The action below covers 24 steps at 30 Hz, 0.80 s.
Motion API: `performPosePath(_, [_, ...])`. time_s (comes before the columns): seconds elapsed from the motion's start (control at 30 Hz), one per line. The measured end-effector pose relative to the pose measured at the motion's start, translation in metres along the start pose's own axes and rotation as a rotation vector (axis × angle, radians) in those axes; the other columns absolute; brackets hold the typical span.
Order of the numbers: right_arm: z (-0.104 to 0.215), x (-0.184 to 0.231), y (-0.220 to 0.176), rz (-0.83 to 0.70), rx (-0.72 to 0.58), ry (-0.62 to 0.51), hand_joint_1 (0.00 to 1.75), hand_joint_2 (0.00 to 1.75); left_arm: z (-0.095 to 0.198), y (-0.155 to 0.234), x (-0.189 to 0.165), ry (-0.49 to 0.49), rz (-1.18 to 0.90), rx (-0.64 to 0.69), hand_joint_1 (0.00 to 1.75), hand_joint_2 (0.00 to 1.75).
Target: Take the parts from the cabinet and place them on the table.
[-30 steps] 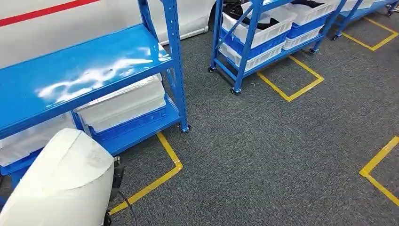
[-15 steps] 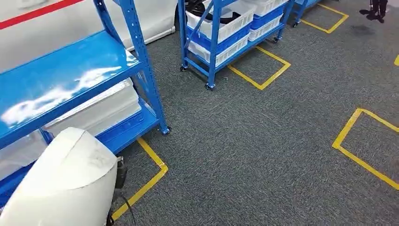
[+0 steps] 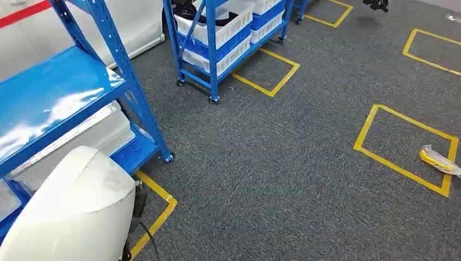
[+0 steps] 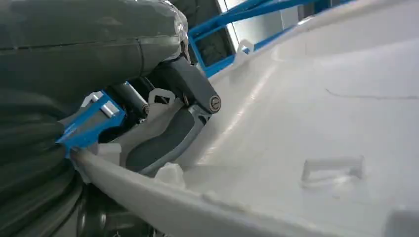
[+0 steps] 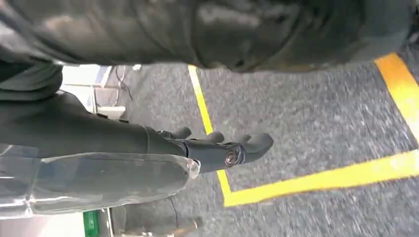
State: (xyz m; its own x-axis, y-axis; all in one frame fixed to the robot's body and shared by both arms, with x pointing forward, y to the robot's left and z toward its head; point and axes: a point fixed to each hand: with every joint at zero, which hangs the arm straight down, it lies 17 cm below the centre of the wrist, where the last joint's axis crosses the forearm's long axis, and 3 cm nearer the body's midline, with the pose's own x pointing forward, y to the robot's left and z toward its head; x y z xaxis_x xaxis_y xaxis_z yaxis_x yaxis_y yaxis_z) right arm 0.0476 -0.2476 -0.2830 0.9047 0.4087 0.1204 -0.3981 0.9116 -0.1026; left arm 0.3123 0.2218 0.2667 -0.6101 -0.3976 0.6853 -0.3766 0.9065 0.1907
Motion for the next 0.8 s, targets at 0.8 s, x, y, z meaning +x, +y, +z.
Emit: performPosePath(0.8, [0.0001, -0.0001, -0.0005, 0.012, 0.014, 0.006, 0.0, 0.0, 0.0005, -0.0051, -0.0052, 0.014, 0.002, -0.009, 1.75, 1.75])
